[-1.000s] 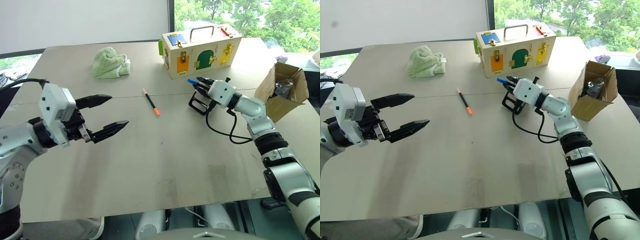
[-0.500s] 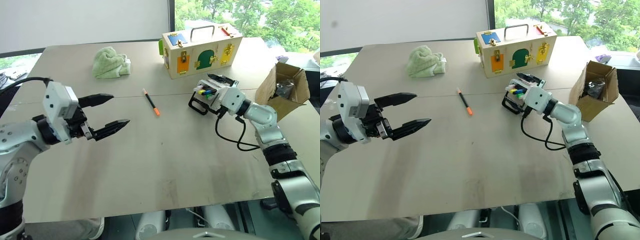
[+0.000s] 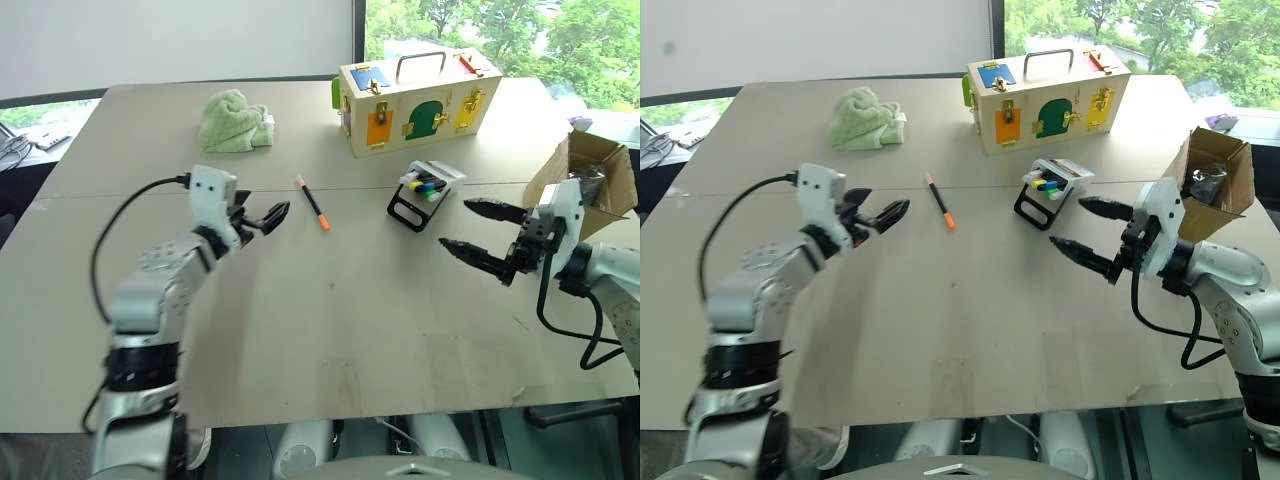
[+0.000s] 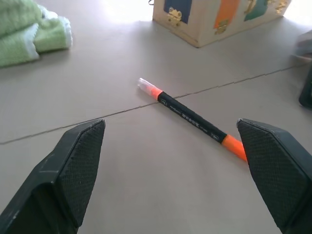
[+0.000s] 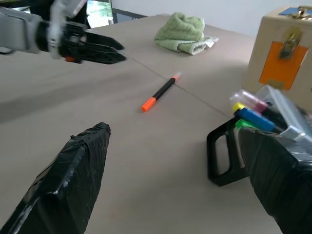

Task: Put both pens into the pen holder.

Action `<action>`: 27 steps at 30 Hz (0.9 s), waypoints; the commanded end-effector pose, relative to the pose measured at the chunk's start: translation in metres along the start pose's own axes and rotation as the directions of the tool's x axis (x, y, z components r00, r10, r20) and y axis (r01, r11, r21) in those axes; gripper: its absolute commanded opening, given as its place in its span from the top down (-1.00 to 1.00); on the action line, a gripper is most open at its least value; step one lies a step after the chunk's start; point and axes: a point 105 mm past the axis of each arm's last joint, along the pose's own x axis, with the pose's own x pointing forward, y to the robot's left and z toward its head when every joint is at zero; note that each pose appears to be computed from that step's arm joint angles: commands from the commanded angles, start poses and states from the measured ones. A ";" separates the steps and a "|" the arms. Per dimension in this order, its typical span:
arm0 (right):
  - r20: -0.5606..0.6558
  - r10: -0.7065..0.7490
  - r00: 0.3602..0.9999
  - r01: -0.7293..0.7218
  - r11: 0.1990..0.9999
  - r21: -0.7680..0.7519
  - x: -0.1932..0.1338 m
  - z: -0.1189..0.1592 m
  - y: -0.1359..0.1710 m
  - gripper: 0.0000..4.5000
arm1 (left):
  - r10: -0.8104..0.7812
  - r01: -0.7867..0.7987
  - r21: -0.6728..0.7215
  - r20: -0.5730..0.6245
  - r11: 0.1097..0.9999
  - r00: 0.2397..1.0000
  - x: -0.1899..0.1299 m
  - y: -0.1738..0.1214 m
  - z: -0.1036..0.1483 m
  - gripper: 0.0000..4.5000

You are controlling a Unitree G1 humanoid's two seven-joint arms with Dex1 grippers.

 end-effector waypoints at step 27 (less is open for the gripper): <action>-0.067 -0.067 0.996 0.062 0.995 -0.074 -0.018 0.000 0.011 -0.98 | 0.398 -0.358 0.178 -0.478 0.917 0.783 0.050 -0.036 -0.086 -1.00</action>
